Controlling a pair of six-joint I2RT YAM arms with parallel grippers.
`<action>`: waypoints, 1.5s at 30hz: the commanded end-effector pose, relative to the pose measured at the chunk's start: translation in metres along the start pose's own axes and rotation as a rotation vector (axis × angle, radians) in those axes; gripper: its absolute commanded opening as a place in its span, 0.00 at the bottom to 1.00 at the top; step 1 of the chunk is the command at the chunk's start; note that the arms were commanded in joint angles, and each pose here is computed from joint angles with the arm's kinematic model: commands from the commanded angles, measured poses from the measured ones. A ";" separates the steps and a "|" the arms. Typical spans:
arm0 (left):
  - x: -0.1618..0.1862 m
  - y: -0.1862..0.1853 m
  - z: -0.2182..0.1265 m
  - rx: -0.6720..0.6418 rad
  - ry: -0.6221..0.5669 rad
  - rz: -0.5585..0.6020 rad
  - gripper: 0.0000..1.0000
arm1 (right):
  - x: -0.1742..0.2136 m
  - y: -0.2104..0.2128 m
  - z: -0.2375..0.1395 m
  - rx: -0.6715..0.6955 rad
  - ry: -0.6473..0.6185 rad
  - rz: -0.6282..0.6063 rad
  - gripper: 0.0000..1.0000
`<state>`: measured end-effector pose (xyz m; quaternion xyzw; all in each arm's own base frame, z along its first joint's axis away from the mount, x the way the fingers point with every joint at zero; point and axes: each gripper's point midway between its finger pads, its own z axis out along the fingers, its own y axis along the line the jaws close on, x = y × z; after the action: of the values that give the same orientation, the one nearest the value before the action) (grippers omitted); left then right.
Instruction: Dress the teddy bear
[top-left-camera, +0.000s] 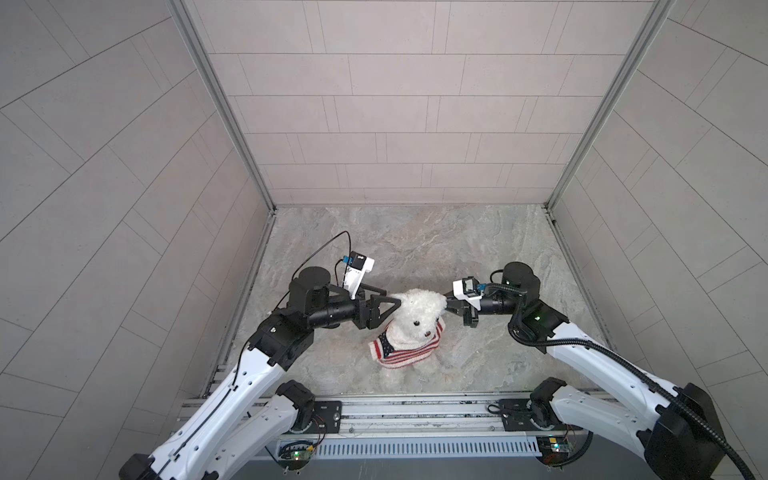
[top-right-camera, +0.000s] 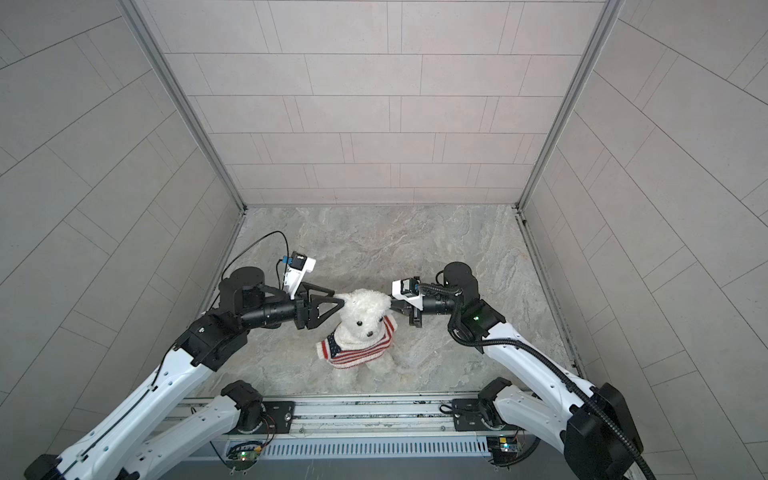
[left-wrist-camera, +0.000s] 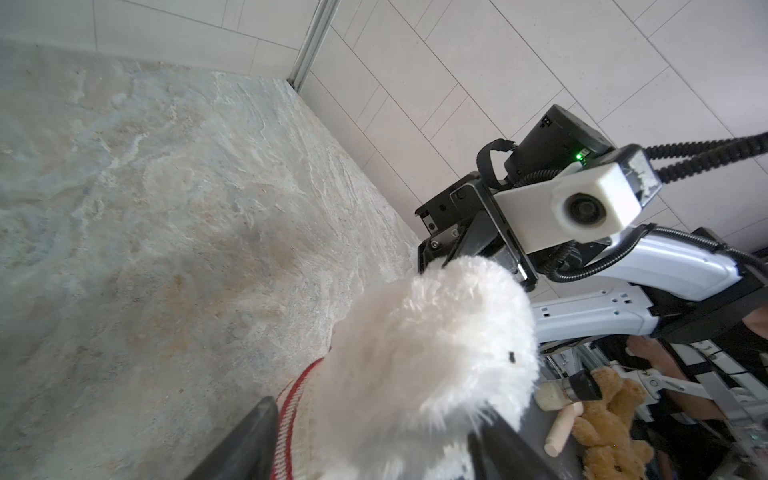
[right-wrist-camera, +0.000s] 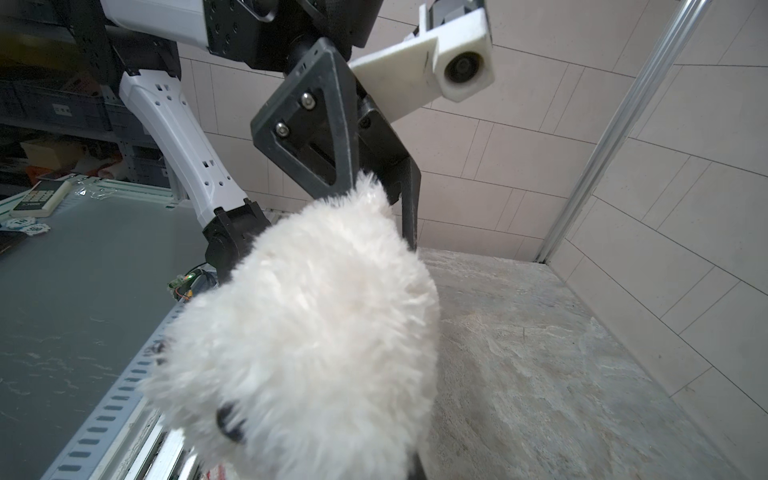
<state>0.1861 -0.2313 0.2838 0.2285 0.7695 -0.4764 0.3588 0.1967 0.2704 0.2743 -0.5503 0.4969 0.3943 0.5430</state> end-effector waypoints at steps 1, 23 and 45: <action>-0.011 -0.023 0.002 0.082 -0.017 0.066 0.64 | -0.021 0.004 0.000 -0.043 -0.050 -0.098 0.00; -0.019 0.001 0.010 -0.048 -0.088 -0.018 0.00 | -0.006 -0.057 -0.011 0.303 -0.009 -0.019 0.22; 0.026 0.216 -0.002 -0.674 -0.249 -0.598 0.02 | 0.083 -0.056 -0.025 0.642 0.353 0.299 0.64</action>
<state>0.3142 -0.1462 0.1569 -0.1531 0.8670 -0.3171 0.3526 0.2717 0.2195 0.2287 -0.3317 0.7253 0.1976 0.5700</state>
